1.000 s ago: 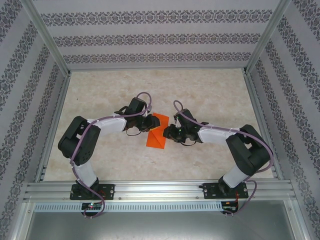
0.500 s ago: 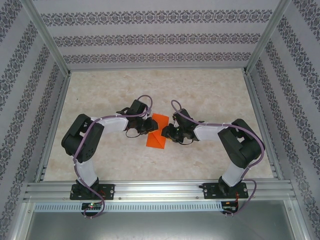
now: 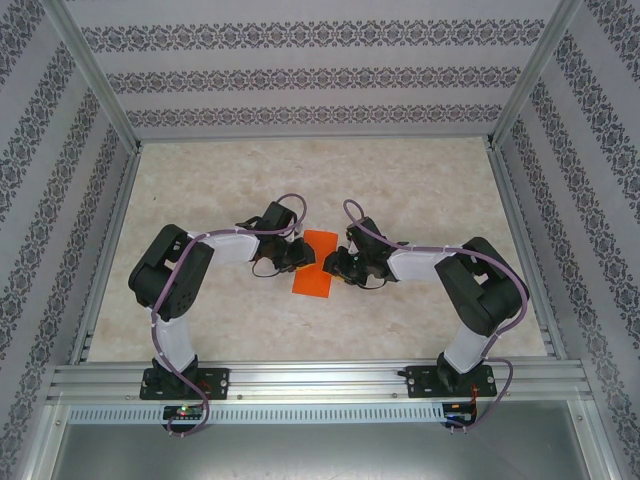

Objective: Fold a paper plane with a square sheet of paper (pick it up from the middle)
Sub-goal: Rotate the paper at the center of the table.

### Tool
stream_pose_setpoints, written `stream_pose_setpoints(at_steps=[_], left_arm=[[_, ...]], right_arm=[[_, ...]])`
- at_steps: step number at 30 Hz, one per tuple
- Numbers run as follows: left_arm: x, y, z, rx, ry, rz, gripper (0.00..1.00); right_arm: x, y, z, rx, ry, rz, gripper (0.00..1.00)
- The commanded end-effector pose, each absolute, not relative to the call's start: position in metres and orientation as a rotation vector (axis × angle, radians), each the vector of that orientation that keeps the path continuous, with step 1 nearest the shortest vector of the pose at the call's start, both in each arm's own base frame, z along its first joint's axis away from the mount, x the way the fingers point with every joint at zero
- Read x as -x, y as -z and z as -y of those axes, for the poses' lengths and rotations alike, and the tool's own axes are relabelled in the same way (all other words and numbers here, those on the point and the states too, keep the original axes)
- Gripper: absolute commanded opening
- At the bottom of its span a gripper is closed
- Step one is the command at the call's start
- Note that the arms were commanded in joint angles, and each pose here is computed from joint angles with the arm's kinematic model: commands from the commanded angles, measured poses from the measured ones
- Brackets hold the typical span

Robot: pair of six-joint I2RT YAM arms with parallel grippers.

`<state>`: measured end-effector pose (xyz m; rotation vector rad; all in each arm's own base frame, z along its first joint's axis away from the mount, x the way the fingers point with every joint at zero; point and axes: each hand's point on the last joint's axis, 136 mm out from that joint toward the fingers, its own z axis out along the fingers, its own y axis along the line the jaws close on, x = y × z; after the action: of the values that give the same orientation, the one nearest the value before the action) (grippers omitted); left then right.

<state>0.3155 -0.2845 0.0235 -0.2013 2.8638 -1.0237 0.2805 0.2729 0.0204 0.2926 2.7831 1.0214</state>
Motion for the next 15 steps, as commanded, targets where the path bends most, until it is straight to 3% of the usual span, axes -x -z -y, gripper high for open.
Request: stream_pose_setpoints(at_steps=[1,15], left_arm=[[-0.317,-0.018,0.283,0.175,0.982,-2.877,0.24],[-0.314,-0.017,0.279,0.168,0.952,-2.890,0.24]], right_arm=[[-0.298,-0.030,-0.287,-0.260,-1.090,-2.685,0.33],[-0.307,-0.041,-0.276,-0.305,-1.098,-2.614,0.33]])
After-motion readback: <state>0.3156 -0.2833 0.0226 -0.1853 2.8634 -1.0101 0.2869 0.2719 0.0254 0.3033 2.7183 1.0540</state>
